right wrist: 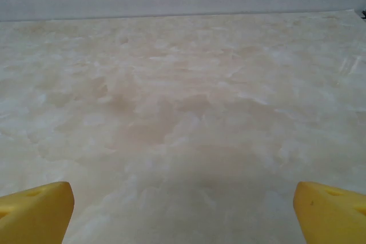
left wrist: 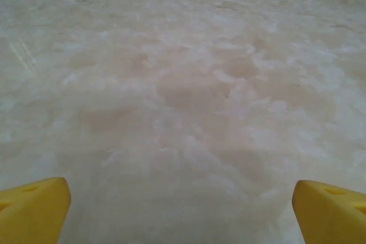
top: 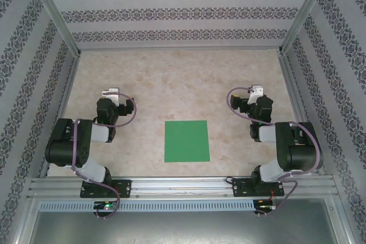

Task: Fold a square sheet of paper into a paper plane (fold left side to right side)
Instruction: Move the square sheet of paper to the center of the table.

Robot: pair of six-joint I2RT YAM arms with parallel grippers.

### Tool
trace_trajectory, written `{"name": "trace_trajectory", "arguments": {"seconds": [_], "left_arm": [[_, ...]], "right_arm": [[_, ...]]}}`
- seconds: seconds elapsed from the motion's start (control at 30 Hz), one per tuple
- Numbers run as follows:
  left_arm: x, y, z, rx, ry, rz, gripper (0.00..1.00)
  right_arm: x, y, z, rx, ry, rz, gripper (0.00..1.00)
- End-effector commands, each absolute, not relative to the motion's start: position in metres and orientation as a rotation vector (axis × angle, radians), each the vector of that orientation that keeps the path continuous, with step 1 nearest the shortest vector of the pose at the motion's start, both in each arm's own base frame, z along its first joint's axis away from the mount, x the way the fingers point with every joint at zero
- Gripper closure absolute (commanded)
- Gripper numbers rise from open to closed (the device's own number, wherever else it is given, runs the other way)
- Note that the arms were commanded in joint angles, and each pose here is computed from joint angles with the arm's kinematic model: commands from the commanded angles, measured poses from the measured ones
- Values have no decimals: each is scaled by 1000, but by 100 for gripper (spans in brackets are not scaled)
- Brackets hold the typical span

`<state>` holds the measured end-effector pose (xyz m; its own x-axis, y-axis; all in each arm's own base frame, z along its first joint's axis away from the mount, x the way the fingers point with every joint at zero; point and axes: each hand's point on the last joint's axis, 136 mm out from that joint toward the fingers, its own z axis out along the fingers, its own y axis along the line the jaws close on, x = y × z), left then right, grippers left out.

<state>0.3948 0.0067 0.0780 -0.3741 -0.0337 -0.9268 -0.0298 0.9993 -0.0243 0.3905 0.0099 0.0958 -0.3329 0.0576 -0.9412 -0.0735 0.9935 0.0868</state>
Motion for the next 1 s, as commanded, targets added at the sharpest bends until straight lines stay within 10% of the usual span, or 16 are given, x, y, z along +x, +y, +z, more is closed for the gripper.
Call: {"name": "trace_trajectory", "arguments": {"seconds": [0.0, 0.97], "left_arm": [[401, 10, 88, -35, 1911, 28, 1], [396, 16, 112, -68, 1899, 53, 1]], "right_arm": [[398, 10, 108, -25, 1859, 115, 2], [389, -10, 130, 83, 1807, 80, 2]]}}
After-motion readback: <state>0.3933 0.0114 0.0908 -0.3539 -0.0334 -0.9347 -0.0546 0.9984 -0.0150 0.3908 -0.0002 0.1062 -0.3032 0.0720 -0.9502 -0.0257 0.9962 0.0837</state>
